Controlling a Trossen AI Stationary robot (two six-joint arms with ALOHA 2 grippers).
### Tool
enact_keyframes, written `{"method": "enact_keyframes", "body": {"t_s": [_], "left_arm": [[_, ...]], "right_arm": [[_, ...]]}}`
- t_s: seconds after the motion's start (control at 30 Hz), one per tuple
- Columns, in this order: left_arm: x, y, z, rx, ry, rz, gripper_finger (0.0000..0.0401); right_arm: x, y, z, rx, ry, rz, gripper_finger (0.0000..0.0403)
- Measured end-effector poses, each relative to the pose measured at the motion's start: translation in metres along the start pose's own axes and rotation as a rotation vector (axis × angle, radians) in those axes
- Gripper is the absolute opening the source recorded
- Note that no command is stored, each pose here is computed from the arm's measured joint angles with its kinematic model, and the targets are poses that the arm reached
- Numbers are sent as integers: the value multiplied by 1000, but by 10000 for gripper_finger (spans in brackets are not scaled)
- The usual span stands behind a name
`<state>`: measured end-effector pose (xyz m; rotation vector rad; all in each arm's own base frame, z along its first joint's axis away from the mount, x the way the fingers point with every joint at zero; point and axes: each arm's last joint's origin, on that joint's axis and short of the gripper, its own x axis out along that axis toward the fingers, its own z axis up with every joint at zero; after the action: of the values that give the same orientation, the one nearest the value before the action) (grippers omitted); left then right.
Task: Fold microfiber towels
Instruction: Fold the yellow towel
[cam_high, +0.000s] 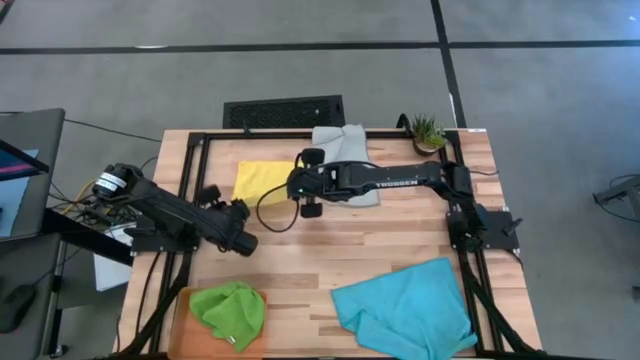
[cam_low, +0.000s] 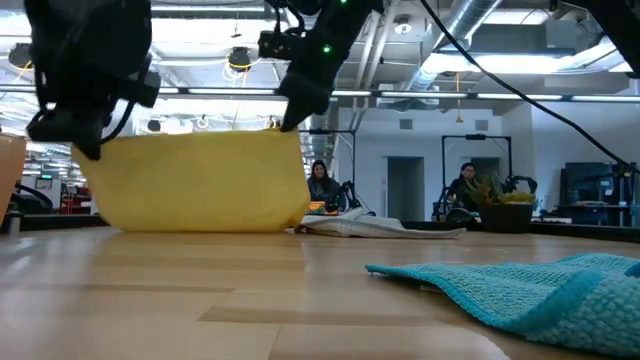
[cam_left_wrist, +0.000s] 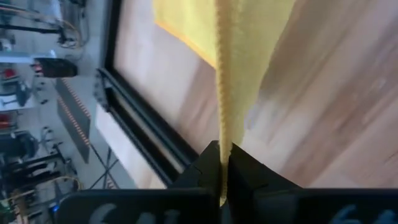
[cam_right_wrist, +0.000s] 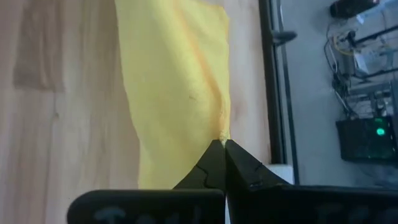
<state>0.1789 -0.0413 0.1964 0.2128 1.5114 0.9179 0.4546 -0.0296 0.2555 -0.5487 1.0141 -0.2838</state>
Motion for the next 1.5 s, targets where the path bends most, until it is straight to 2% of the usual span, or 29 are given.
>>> {"method": "enact_keyframes", "body": {"t_s": [0.17,0.27,0.4,0.63,0.87,1.13,1.27,1.5], "left_arm": [[-27,15,8,-28,-53,48,0],[-40,21,14,-14,-99,0,0],[-53,28,20,-55,-134,-47,0],[-71,33,18,-73,-139,-165,0],[-83,19,9,-45,-79,-332,0],[-103,-7,2,-16,-137,-597,0],[-107,-11,-1,-12,-151,-627,0],[-100,-10,1,-65,-151,-584,0]], "right_arm": [[-11,5,-1,-19,28,-7,10],[-20,4,0,2,30,-49,11],[-30,6,-2,17,66,-83,11],[-52,27,-4,-4,111,-48,11],[-69,54,-6,-53,147,4,11],[-83,76,-10,-83,189,84,12],[-85,79,-9,-84,184,102,12],[-71,68,-12,-12,211,85,12]]}}
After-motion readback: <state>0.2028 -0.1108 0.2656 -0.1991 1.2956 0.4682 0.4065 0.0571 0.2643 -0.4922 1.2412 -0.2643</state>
